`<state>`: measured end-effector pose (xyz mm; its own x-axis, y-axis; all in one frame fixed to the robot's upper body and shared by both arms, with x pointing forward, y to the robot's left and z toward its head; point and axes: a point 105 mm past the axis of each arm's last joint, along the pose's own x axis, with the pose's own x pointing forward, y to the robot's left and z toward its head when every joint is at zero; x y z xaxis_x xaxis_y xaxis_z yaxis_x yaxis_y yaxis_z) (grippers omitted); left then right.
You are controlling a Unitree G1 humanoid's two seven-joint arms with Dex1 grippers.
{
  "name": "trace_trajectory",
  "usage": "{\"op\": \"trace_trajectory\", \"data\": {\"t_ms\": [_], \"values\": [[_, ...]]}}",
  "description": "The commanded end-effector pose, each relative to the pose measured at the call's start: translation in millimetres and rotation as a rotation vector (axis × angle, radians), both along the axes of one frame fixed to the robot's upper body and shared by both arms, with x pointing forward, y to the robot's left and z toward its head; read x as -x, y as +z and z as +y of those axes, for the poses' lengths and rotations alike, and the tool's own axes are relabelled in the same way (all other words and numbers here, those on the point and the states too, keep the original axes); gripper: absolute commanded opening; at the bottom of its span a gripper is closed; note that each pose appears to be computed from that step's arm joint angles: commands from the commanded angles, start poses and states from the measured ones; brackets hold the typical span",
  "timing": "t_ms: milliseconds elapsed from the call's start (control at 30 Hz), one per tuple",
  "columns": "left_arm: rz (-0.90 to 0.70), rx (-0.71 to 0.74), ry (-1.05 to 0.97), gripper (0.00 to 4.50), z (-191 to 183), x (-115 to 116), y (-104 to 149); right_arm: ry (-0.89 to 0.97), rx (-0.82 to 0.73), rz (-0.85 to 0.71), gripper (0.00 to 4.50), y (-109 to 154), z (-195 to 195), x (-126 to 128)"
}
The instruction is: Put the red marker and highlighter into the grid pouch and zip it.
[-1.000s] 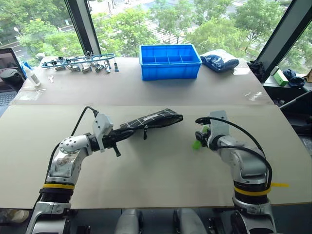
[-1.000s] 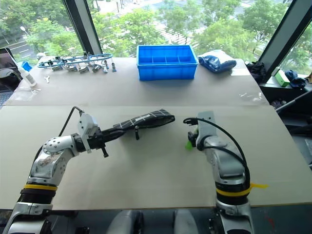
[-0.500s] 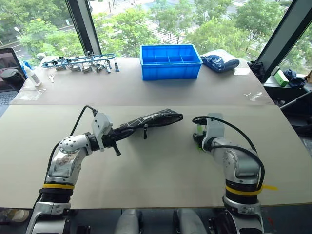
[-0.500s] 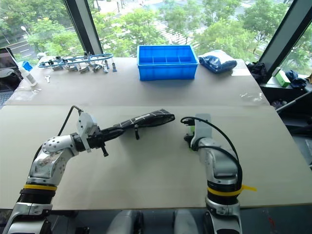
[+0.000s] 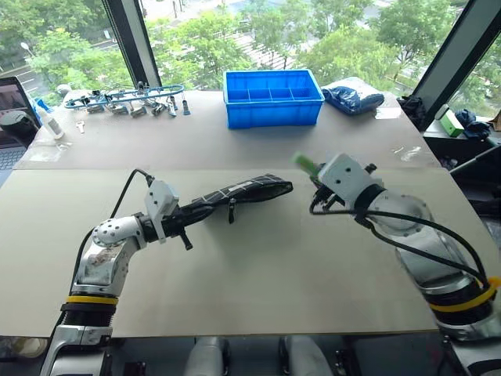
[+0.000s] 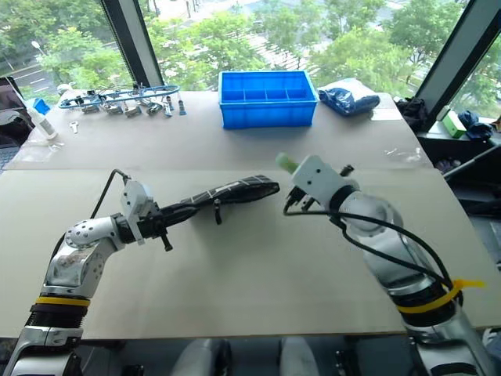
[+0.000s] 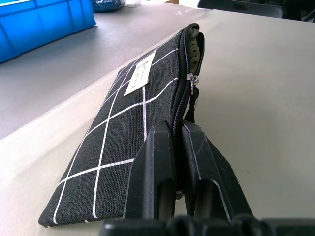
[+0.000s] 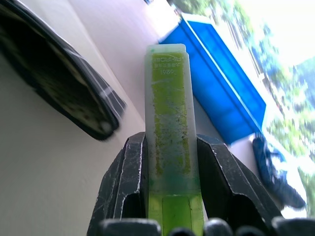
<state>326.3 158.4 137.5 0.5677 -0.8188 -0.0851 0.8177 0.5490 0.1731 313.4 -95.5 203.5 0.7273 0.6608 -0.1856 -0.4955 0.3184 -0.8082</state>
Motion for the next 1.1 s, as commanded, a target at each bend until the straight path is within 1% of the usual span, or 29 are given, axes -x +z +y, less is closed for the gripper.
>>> {"op": "trace_trajectory", "data": {"t_ms": [33, 100, 233, 367, 500, 633, 800, 967, 1100], "values": [[-0.038, 0.009, -0.009, 0.00, 0, -1, 11, 0.126, 0.100, -0.015, 1.03, 0, 11, 11], [-0.038, 0.009, -0.012, 0.00, 0, -1, 11, 0.105, 0.120, -0.049, 1.03, 4, 11, 2], [-0.037, 0.009, -0.017, 0.00, -1, 0, 11, 0.079, 0.147, -0.075, 1.03, 4, 14, -9], [-0.038, 0.007, -0.018, 0.00, -1, -1, 11, 0.075, 0.227, -0.095, 1.03, -3, 12, -16], [-0.042, 0.007, -0.018, 0.00, -1, -1, 12, 0.091, 0.326, -0.101, 1.03, -18, 8, -16], [-0.043, 0.006, -0.020, 0.00, -1, -1, 12, 0.082, 0.348, -0.105, 1.03, -26, 9, -18], [-0.043, 0.004, -0.024, 0.00, -1, 0, 12, 0.057, 0.376, -0.122, 1.03, -30, 13, -27], [-0.043, 0.000, -0.030, 0.00, -1, -1, 12, 0.065, 0.408, -0.146, 1.03, -30, 26, -37], [-0.044, -0.003, -0.036, 0.00, -3, -1, 13, 0.092, 0.415, -0.155, 1.03, -28, 37, -40]]}}
